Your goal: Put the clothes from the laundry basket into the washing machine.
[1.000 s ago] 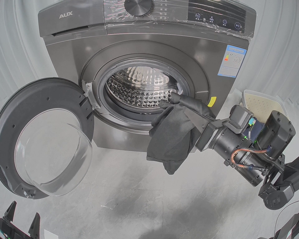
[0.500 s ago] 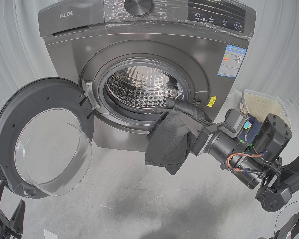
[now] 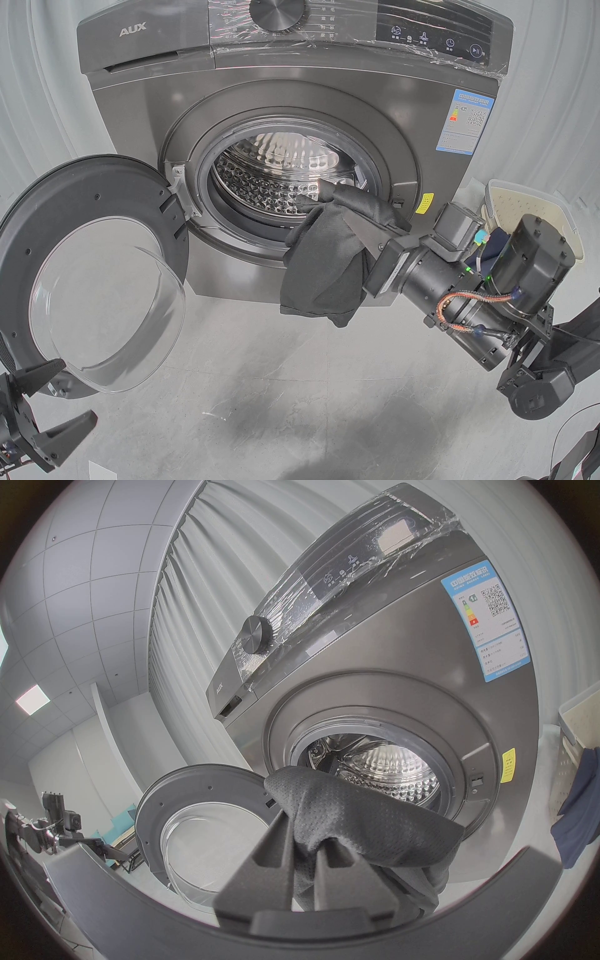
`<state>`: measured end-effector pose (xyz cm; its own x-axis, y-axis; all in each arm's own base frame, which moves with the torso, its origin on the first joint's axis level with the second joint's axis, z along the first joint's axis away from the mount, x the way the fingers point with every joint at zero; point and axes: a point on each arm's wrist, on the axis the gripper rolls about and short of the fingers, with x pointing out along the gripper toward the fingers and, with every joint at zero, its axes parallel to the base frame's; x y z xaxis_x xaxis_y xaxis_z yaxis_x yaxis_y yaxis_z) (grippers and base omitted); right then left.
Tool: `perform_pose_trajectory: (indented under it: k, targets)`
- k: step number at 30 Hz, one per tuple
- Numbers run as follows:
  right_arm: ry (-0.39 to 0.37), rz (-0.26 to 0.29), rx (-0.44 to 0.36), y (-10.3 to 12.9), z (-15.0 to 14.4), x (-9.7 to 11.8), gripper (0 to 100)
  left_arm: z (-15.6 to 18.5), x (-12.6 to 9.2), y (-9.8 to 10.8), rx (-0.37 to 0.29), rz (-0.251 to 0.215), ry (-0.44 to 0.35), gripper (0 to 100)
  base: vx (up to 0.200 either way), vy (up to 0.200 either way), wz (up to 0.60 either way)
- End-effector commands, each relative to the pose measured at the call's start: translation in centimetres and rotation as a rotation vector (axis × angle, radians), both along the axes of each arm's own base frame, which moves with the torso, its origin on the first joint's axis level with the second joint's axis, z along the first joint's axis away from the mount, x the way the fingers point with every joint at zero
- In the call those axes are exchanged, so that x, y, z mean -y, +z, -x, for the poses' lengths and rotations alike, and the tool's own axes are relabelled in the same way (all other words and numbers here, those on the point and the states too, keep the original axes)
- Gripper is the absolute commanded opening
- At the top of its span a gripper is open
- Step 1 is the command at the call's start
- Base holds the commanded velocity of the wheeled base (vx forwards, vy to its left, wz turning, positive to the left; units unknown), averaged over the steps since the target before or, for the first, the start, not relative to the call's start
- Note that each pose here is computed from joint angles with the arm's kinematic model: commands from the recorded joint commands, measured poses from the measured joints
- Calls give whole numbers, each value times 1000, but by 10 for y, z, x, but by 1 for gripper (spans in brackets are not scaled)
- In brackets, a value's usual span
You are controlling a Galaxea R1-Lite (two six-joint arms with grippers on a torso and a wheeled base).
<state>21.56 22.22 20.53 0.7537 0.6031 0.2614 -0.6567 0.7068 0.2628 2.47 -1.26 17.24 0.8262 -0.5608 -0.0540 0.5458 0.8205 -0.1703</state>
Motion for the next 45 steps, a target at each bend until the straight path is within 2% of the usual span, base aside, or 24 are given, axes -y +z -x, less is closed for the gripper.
perform_pose_trajectory:
  k: [1,4,7,12,13,15,21,24,25,26,33,45]
  targets:
    - [21,20,-17,-13,-10,-20,0,-41,7,8,-95,-7,-108,100,0,0,0]
    - [21,26,-20,-15,-12,-23,0,-62,14,8,-104,-16,-135,100,0,0,0]
    - [22,17,-11,-12,-15,-25,0,-81,26,6,-119,-46,-147,100,0,0,0]
    - [29,2,2,-7,-13,-24,0,-108,61,-2,-175,-74,-262,100,0,0,0]
    - [29,2,2,-7,-13,-24,0,-108,61,-2,-175,-74,-262,100,0,0,0]
    - [29,-2,6,-5,-10,-21,0,-124,74,-5,-196,-75,-299,100,0,0,0]
    - [24,-31,30,8,-4,-13,0,-148,86,-14,-211,-67,-349,100,0,0,0]
    - [25,-34,31,9,-4,-13,0,-151,87,-17,-222,-70,-350,100,0,0,0]
    - [25,-41,38,12,-1,-10,0,-159,90,-25,-258,-81,-344,100,0,0,0]
    - [26,-40,38,13,0,-9,0,-161,91,-27,-266,-84,-342,100,0,0,0]
    - [31,-44,42,16,5,-5,0,-177,98,-31,-259,-80,-347,100,0,0,0]
    - [58,-40,38,14,11,-10,0,-223,109,-58,-262,-73,-330,100,0,0,0]
